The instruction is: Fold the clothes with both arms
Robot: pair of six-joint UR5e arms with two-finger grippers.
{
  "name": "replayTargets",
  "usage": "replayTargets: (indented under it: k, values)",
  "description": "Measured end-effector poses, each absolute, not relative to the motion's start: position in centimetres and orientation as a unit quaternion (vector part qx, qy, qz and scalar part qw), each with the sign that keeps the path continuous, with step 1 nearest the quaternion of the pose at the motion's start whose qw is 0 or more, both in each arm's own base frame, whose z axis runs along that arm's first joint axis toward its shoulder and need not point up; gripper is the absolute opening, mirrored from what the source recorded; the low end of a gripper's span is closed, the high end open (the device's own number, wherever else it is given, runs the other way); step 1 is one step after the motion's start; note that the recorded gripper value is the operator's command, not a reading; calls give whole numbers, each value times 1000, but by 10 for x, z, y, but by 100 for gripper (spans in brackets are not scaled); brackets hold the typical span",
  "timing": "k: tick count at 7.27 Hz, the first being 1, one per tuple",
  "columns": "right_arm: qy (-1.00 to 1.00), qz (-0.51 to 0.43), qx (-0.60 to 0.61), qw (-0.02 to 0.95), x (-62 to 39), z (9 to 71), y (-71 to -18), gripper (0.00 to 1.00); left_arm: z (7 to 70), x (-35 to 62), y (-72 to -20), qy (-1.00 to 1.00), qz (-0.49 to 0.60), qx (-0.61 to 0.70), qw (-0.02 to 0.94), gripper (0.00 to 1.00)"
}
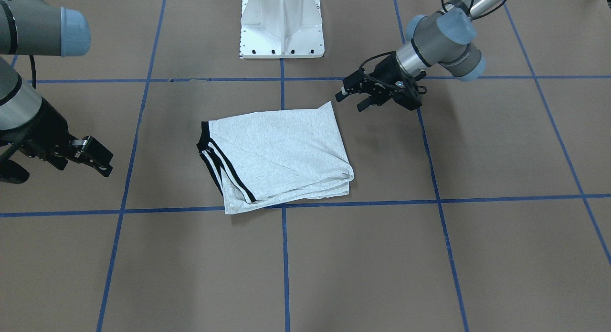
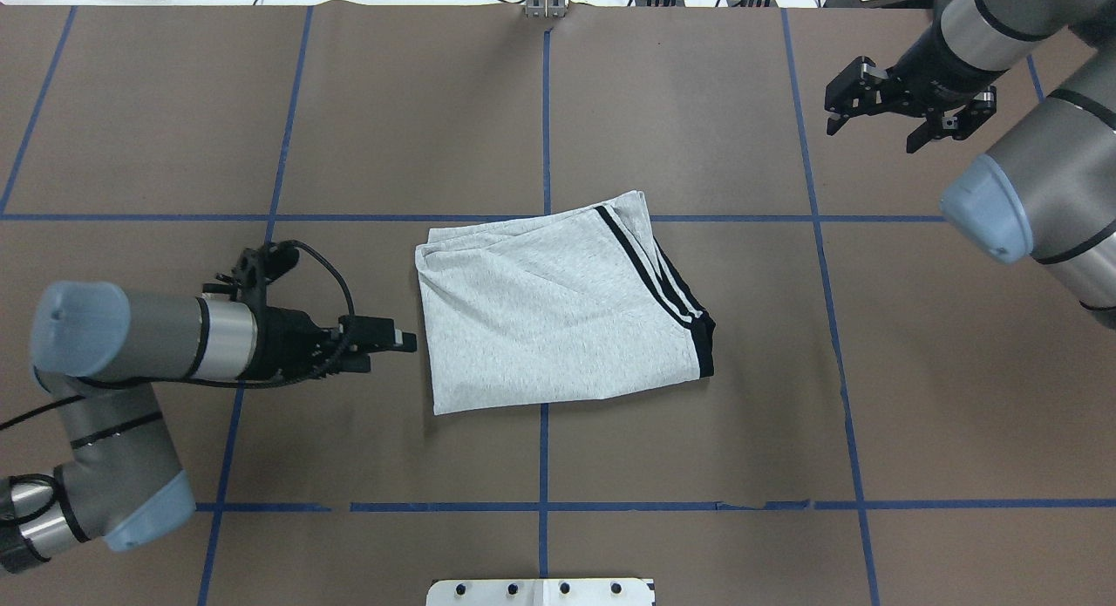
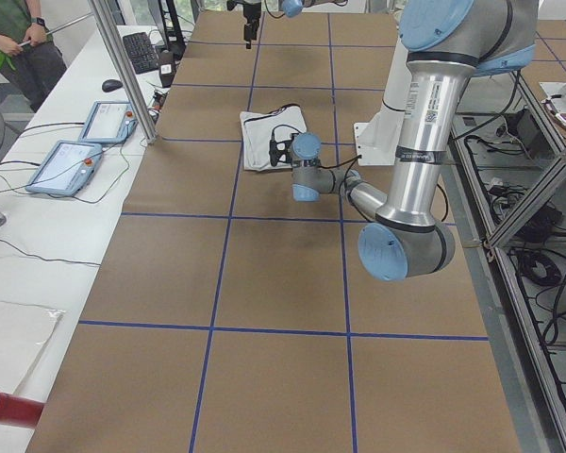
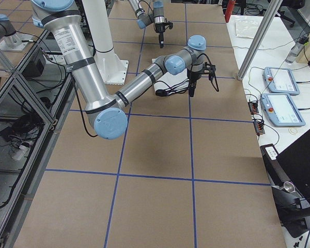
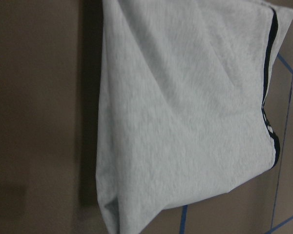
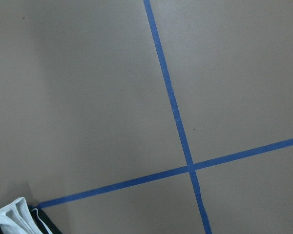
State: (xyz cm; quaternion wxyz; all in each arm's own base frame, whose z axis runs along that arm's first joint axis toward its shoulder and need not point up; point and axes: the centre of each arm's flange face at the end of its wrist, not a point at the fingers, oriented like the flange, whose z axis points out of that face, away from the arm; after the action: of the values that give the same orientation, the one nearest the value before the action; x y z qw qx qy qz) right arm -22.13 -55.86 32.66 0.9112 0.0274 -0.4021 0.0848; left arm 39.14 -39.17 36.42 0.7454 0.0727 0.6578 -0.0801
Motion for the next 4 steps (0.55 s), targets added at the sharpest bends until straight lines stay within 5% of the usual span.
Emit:
replayTargets:
  k: [4]
  values:
    - [-361, -5, 68, 930, -134, 407, -549, 100, 398, 222, -499, 483, -27, 212, 849, 100]
